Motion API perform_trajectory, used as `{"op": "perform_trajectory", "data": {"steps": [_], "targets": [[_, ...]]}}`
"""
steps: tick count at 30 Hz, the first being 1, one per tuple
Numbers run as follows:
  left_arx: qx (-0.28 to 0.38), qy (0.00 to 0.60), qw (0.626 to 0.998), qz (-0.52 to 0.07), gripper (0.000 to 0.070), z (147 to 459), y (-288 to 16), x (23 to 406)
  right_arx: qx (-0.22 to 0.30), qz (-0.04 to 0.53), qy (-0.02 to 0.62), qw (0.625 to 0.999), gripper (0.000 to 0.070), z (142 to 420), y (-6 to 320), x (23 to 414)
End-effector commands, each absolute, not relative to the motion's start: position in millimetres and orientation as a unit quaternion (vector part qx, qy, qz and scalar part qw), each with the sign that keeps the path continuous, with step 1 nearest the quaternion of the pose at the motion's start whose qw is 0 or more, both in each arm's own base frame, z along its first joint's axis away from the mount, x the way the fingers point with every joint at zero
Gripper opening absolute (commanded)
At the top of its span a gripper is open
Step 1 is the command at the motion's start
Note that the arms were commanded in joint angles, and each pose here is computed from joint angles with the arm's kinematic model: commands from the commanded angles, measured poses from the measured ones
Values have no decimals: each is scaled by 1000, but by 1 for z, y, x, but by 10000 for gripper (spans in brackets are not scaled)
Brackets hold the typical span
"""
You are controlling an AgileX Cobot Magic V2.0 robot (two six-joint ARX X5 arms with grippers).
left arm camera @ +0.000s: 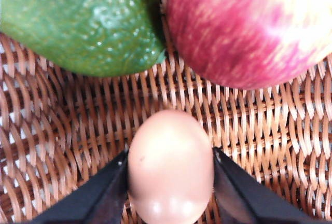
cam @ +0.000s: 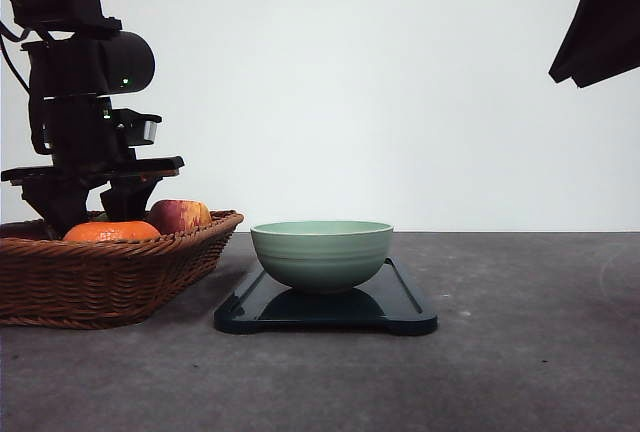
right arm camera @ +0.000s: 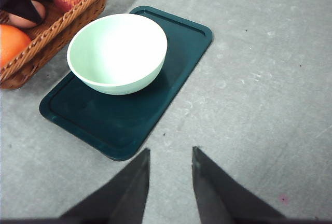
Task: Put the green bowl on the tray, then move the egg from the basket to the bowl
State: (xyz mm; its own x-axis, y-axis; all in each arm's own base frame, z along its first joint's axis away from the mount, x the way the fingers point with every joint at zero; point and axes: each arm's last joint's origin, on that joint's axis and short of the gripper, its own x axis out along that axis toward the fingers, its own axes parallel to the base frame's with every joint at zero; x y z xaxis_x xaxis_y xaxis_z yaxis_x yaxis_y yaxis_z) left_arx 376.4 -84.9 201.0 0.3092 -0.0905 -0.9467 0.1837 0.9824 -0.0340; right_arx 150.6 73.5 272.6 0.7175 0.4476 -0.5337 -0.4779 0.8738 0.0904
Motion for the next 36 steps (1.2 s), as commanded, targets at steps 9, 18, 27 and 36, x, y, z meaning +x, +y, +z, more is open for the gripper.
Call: {"op": "perform_trajectory", "data": {"steps": [9,18,27,36], "targets": [[24,575,815,-71,188,208,-86,379,-23,249,277,928,158,274,75,152],[20,556,828,-73,188,247,-82,360,-23,247,277,928,158,274,75,152],[0,491,863,-121,187,304,-87,337,-23,248,277,928,158,274,75,152],[-17,396,886,-241,187,346,-128,330,-23,248,277,928,158,274,75,152]]}}
